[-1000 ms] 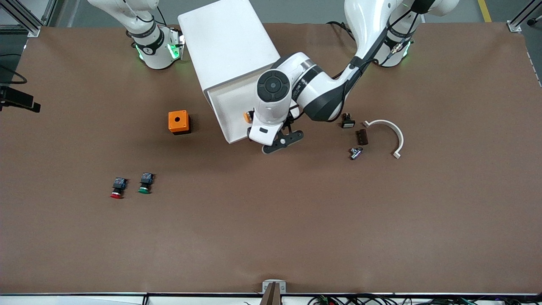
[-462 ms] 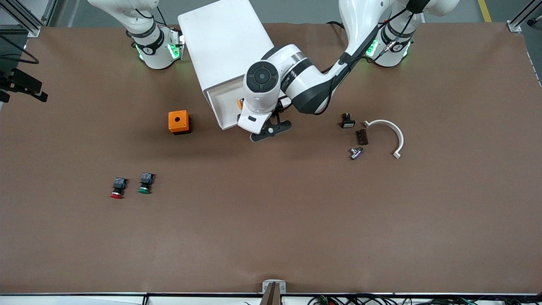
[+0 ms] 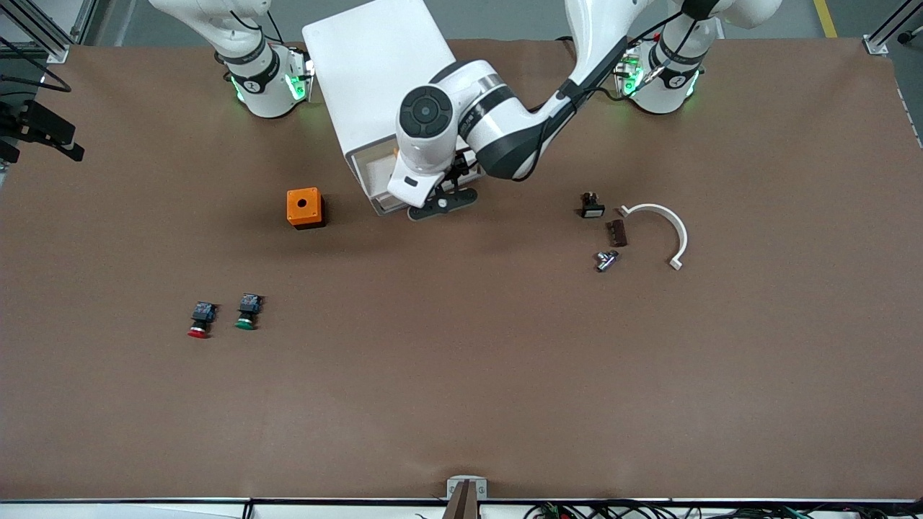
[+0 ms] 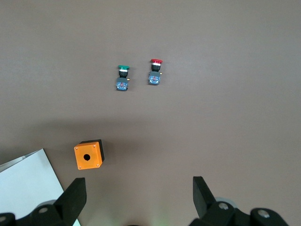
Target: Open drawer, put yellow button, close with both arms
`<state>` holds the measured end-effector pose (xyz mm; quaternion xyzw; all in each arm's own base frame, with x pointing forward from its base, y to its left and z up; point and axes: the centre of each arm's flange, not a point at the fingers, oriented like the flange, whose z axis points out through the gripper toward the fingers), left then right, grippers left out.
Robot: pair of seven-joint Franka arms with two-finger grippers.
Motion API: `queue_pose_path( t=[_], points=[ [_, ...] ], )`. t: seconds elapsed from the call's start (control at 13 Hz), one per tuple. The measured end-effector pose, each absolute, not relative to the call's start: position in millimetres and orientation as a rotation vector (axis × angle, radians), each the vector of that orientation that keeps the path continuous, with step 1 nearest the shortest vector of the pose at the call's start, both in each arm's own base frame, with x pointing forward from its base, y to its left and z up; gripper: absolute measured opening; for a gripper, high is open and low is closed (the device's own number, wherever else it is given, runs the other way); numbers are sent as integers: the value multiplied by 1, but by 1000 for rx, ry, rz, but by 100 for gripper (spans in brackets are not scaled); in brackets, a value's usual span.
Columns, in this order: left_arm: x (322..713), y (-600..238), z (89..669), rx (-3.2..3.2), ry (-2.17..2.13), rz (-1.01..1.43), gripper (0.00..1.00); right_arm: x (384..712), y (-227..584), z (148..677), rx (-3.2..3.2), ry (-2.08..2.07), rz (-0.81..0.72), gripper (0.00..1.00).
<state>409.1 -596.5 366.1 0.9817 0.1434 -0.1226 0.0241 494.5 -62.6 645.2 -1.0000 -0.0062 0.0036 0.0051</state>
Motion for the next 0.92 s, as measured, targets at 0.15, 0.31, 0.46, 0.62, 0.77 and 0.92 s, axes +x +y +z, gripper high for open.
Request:
queue_pose_path(
  t=[0.15,0.31,0.46,0.62,0.77,0.92],
  points=[
    [392,-607,364,3049,405,-386,100,494,-63,645,-3131,-20,11,100],
    [379,-615,364,3057,373,-388,100,494,-63,645,-3131,-20,11,100],
    [368,-621,363,3059,352,-399,100,494,-62,646,-3131,-22,13,100],
    [360,-625,361,3048,352,-440,100,492,-61,649,-3131,-24,15,100],
    [361,-625,358,3038,370,-463,100,491,-61,654,-3131,-25,8,100],
    [363,-626,354,3023,384,-482,100,490,-61,656,-3131,-25,6,100]
  ],
)
